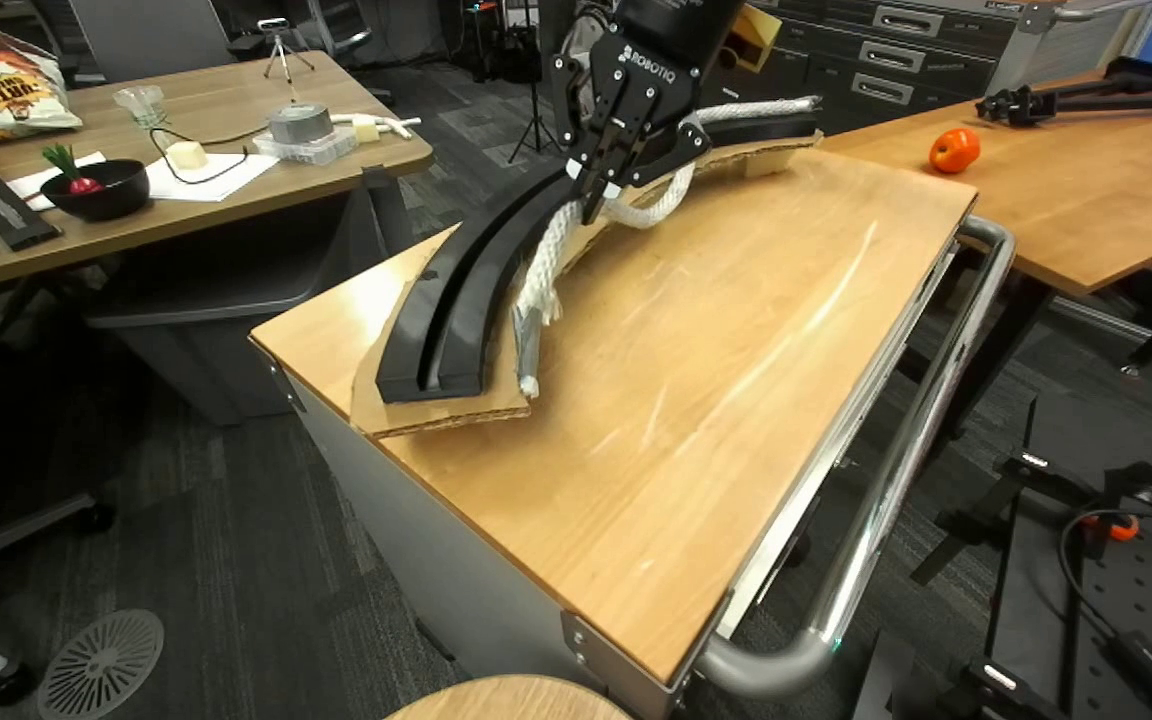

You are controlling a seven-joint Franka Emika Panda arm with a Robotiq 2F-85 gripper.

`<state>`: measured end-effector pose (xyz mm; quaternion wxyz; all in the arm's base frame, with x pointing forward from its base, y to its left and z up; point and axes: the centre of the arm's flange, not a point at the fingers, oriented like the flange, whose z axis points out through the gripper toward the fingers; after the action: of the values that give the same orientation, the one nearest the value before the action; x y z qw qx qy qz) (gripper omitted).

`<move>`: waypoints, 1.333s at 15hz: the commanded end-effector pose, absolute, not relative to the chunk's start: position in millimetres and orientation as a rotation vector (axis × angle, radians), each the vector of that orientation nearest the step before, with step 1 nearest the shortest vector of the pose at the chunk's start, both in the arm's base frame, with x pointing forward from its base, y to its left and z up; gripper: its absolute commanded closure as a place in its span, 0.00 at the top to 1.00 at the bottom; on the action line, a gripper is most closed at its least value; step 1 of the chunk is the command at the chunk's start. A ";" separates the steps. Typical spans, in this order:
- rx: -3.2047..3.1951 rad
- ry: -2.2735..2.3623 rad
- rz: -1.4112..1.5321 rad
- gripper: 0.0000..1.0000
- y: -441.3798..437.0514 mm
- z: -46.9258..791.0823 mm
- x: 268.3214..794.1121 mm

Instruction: Place the white rope on the curved black board

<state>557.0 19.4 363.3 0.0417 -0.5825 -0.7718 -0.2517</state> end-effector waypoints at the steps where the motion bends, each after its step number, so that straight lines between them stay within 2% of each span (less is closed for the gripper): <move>1: -1.725 -2.404 -0.844 0.04 16.0 383.3 554.7; 9: -1.759 -2.593 -0.888 0.03 34.5 430.7 538.1; 15: -1.793 -2.893 -0.652 0.03 63.1 435.8 549.9; 20: -1.753 -3.045 -0.430 0.03 49.6 442.9 549.0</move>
<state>549.5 55.9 423.9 -0.1703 -0.4943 -0.8417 -0.1348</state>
